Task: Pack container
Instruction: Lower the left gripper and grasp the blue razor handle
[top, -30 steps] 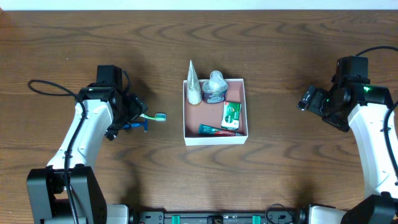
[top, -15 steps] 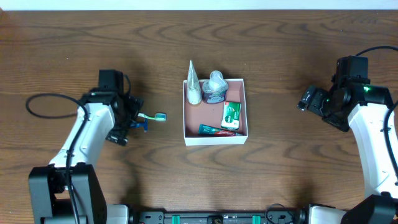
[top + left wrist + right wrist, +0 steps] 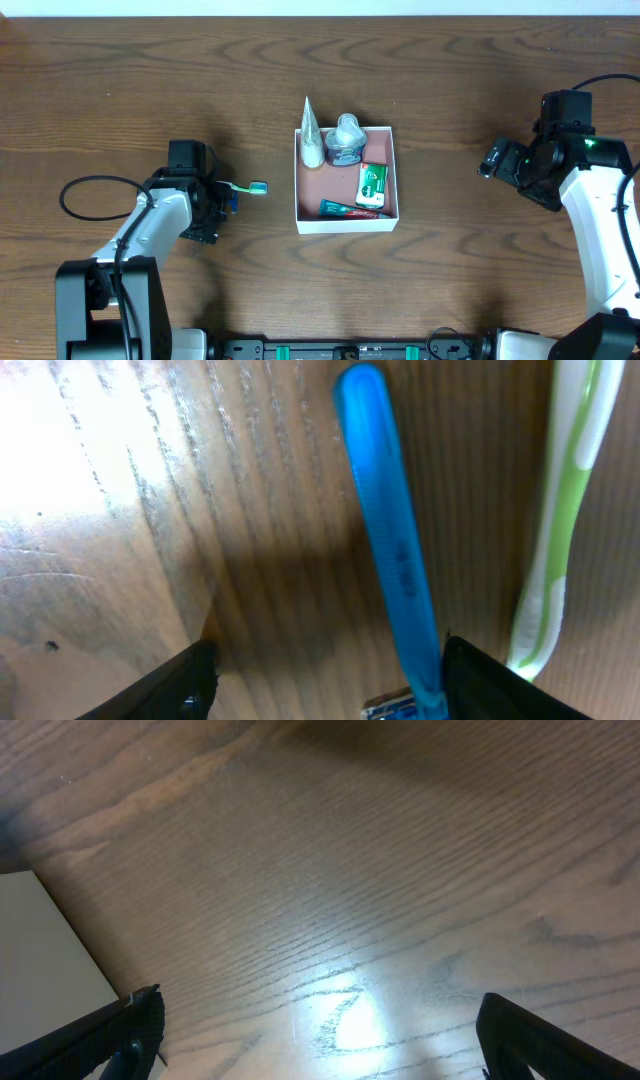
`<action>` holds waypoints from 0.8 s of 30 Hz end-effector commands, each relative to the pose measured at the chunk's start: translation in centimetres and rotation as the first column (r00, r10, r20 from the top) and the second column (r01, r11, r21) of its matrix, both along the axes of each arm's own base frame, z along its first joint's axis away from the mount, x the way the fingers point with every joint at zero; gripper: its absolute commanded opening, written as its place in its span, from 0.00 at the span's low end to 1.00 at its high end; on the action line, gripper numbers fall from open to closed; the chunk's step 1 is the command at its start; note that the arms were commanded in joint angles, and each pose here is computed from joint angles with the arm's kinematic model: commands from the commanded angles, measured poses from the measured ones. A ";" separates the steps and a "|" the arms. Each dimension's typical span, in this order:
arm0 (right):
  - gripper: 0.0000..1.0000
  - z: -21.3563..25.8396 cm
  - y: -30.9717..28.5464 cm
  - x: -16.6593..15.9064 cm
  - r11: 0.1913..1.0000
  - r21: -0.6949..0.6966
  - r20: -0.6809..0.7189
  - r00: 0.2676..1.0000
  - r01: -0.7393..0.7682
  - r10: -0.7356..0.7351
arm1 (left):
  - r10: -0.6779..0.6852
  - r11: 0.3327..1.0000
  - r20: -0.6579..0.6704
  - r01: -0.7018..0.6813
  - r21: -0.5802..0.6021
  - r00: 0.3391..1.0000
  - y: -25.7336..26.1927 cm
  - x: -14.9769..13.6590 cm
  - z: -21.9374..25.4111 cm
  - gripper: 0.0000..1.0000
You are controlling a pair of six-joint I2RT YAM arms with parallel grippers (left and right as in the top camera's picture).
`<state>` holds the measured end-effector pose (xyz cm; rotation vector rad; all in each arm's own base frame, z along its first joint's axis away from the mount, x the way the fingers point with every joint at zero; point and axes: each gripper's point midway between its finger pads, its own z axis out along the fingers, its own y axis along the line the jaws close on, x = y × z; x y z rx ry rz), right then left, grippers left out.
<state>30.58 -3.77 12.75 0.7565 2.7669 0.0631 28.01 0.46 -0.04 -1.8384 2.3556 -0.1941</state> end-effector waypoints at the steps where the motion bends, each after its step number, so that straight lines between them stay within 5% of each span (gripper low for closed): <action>1: 0.99 0.5 -0.2 0.0 1.000 -0.004 0.016 1.000 -0.001 0.001 | 0.016 1.000 -0.016 -0.016 0.022 1.000 0.6 -0.7 -0.7 0.69; 9: 0.99 0.5 -0.2 0.0 1.000 -0.004 0.016 1.000 0.000 0.000 | -0.022 0.998 -0.019 0.023 0.051 1.000 0.9 -0.7 -0.7 0.42; 18: 0.99 0.5 -0.2 0.0 1.000 -0.004 0.016 1.000 0.000 0.000 | -0.231 0.969 -0.034 0.233 0.086 0.972 0.9 -0.8 -0.7 0.08; 24: 0.99 0.5 -0.2 0.0 1.000 -0.004 0.016 1.000 -0.001 0.001 | -0.392 0.915 -0.025 0.392 0.094 0.920 0.5 -0.4 -0.4 0.06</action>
